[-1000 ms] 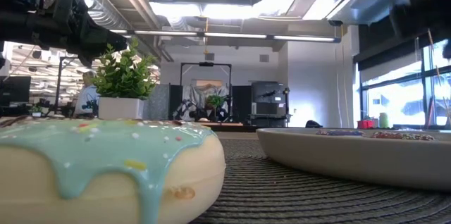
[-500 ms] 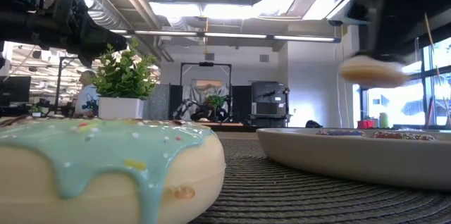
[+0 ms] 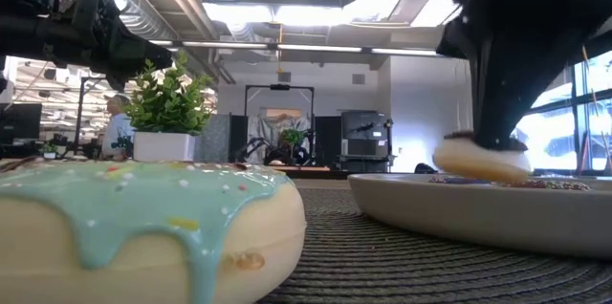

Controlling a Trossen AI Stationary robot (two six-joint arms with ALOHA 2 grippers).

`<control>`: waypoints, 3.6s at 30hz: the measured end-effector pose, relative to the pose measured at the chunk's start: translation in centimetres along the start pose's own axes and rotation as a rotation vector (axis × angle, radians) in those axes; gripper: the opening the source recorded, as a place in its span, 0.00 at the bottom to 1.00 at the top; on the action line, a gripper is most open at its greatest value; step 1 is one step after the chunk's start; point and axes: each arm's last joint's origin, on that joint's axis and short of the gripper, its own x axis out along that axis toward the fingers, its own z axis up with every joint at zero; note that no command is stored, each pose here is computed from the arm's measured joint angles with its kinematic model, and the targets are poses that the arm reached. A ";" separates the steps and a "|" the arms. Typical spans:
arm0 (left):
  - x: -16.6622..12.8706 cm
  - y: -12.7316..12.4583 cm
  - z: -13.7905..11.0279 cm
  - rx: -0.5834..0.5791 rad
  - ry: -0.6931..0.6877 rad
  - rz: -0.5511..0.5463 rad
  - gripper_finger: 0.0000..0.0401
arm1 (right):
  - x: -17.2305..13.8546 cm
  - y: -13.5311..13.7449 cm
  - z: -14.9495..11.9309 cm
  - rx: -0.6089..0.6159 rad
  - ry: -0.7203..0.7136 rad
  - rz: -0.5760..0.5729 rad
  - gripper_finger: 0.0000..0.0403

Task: Pick & Place donuts
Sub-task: Put the small black donut on the light gray plate, then put the large white donut on the dark gray plate

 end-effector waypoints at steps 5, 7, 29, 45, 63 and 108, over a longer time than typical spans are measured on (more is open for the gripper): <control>0.0 0.0 0.0 0.000 0.000 0.000 0.28 | 0.6 -0.6 -0.1 0.028 0.016 -0.012 0.01; 0.0 0.0 0.0 0.000 0.000 0.000 0.28 | 1.0 -0.7 -0.3 0.028 0.020 -0.016 0.01; 0.0 0.0 0.0 0.003 0.000 0.000 0.28 | 1.7 -1.0 -0.5 0.006 0.032 0.012 0.15; 0.0 0.0 0.0 0.000 0.000 0.000 0.28 | -0.7 -1.0 -0.6 -0.004 -0.009 0.040 0.29; 0.0 -0.9 1.1 -0.090 -0.083 -0.200 0.28 | -7.7 -10.5 -11.8 0.114 -0.503 0.093 0.29; 0.1 -18.5 1.8 -0.280 1.333 0.880 0.28 | -7.2 -15.9 -14.2 0.101 -0.929 -0.028 0.29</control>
